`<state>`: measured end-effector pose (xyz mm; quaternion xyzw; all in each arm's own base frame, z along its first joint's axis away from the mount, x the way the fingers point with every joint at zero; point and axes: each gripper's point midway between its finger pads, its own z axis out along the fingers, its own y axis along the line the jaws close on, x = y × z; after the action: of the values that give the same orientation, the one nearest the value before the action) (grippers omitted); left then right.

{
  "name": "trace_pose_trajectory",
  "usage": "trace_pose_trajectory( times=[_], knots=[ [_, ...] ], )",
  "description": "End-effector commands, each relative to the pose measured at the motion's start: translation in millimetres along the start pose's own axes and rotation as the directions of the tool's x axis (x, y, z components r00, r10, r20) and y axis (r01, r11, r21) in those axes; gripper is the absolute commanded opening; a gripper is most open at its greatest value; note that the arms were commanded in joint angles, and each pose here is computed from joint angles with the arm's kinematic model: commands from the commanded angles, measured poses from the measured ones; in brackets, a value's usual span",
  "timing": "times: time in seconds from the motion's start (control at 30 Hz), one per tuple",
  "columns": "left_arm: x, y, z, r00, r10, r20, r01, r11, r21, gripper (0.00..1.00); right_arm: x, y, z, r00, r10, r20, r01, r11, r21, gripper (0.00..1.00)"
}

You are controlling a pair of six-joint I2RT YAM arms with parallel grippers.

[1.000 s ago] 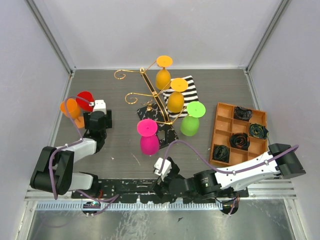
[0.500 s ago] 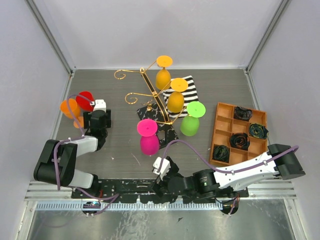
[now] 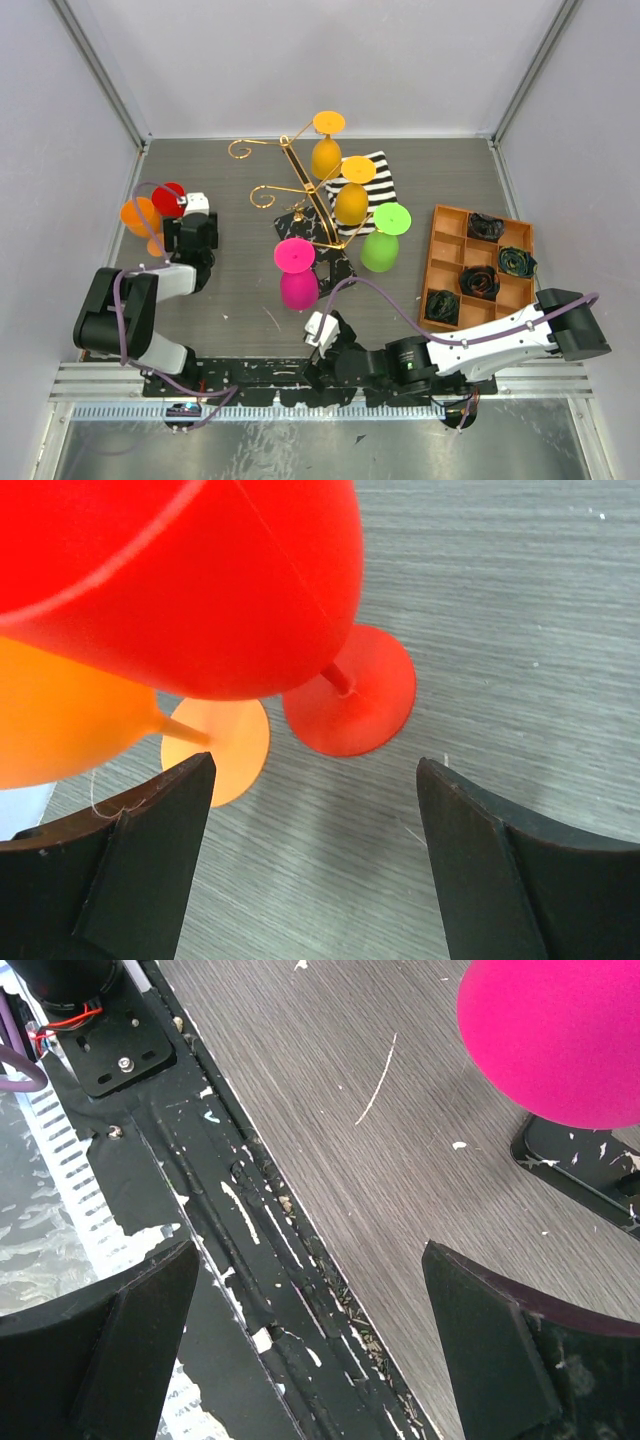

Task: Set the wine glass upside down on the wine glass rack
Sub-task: Move the wine glass to the center of the board.

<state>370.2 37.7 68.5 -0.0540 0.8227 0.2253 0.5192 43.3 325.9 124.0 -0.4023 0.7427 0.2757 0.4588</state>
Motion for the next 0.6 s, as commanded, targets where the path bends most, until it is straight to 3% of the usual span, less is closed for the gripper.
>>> trace_pose_trajectory(
  times=[0.0, 0.47, 0.57],
  knots=[
    [-22.0, 11.7, 9.8, 0.996, -0.073, 0.041, 0.075, 0.995, -0.059, 0.89, -11.2, 4.5, 3.9, 0.999, 0.022, 0.038, -0.021, 1.0, -0.022, 1.0],
    [-16.5, 15.7, 22.0, 0.997, -0.071, -0.036, 0.067, 0.993, -0.098, 0.88, -7.8, 2.4, 6.5, 0.999, 0.023, 0.025, -0.022, 0.999, -0.031, 1.0],
    [-15.5, 13.7, 24.7, 0.997, -0.06, -0.054, 0.055, 0.994, -0.091, 0.83, -6.8, 1.4, 6.9, 0.999, 0.023, 0.023, -0.022, 0.999, -0.029, 1.0]
  ],
)
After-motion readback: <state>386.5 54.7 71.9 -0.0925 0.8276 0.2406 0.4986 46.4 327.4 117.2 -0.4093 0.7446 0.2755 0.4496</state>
